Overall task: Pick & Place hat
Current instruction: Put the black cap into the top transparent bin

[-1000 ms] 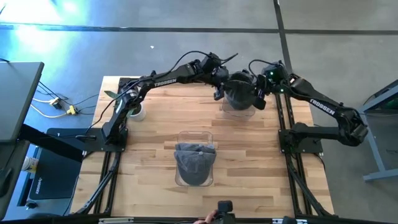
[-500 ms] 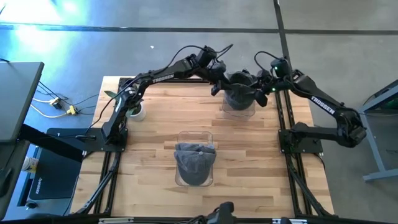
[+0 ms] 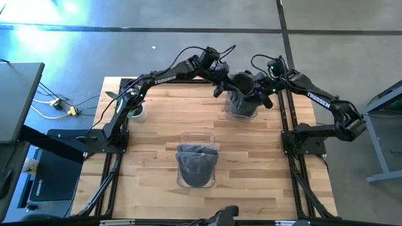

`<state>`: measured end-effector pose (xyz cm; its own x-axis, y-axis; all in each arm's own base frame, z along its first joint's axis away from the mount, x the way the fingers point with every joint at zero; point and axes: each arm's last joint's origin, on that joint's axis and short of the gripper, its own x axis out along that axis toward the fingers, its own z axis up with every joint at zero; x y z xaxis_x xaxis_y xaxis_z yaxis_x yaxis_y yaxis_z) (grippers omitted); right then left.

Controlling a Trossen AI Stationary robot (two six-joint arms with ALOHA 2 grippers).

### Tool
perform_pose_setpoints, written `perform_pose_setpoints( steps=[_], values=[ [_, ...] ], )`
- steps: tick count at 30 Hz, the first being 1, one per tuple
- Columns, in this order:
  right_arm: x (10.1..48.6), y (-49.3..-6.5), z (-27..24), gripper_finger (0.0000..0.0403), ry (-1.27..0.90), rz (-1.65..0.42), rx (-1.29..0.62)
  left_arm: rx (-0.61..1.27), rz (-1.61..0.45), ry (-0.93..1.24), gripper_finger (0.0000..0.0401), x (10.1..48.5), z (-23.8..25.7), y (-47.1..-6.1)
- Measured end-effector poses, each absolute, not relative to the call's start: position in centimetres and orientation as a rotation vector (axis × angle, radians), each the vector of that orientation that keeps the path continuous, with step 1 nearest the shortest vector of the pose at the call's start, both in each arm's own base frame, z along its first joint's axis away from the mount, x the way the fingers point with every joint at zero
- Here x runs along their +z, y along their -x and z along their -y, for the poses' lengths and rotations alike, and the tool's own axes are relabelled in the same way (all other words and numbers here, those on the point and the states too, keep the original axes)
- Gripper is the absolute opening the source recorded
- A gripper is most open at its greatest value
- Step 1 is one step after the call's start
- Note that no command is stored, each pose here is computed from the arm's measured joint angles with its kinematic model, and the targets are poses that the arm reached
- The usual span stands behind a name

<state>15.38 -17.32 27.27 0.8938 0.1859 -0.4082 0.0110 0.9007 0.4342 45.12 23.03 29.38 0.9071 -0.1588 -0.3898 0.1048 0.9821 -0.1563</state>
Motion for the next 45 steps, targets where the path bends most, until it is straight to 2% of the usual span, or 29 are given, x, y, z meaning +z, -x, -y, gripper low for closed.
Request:
perform_pose_setpoints(
  steps=[2, 5, 8, 12, 19, 25, 32, 36, 41, 45],
  values=[
    [27.4, -15.3, 17.2, 0.0023, -0.444, -0.419, 0.163, -0.214, -0.380, 0.139, 0.0156, 29.6, -22.8, -45.2],
    [27.5, -15.3, 17.3, 0.0037, -0.433, -0.412, 0.163, -0.343, -0.334, 0.150, 0.0156, 29.9, -22.2, -45.4],
    [27.5, -15.3, 17.4, 0.0028, -0.403, -0.411, 0.164, -0.379, -0.331, 0.146, 0.0156, 30.0, -21.5, -45.7],
    [27.4, -15.2, 17.5, 0.0006, -0.350, -0.431, 0.131, -0.337, -0.342, 0.057, 0.0156, 29.9, -20.3, -46.4],
    [27.2, -15.2, 17.9, 0.0027, -0.185, -0.507, 0.011, -0.225, -0.376, -0.129, 0.0156, 29.6, -20.4, -46.5],
    [27.3, -15.2, 18.5, 0.0005, -0.029, -0.554, -0.099, -0.132, -0.359, -0.195, 0.0156, 29.9, -21.1, -46.5],
    [27.7, -15.4, 18.9, 0.0018, 0.076, -0.531, -0.126, -0.090, -0.311, -0.229, 0.0156, 32.5, -20.9, -45.5],
    [27.8, -15.3, 19.2, 0.0008, 0.146, -0.557, -0.171, -0.040, -0.290, -0.289, 0.0156, 34.3, -20.6, -44.9],
    [28.0, -15.1, 19.2, 0.0008, 0.270, -0.598, -0.208, -0.055, -0.328, -0.262, 0.0156, 35.8, -19.5, -43.7],
    [28.0, -15.0, 19.4, 0.0026, 0.323, -0.649, -0.264, -0.100, -0.444, -0.157, 0.0156, 34.6, -18.6, -43.4]
  ],
)
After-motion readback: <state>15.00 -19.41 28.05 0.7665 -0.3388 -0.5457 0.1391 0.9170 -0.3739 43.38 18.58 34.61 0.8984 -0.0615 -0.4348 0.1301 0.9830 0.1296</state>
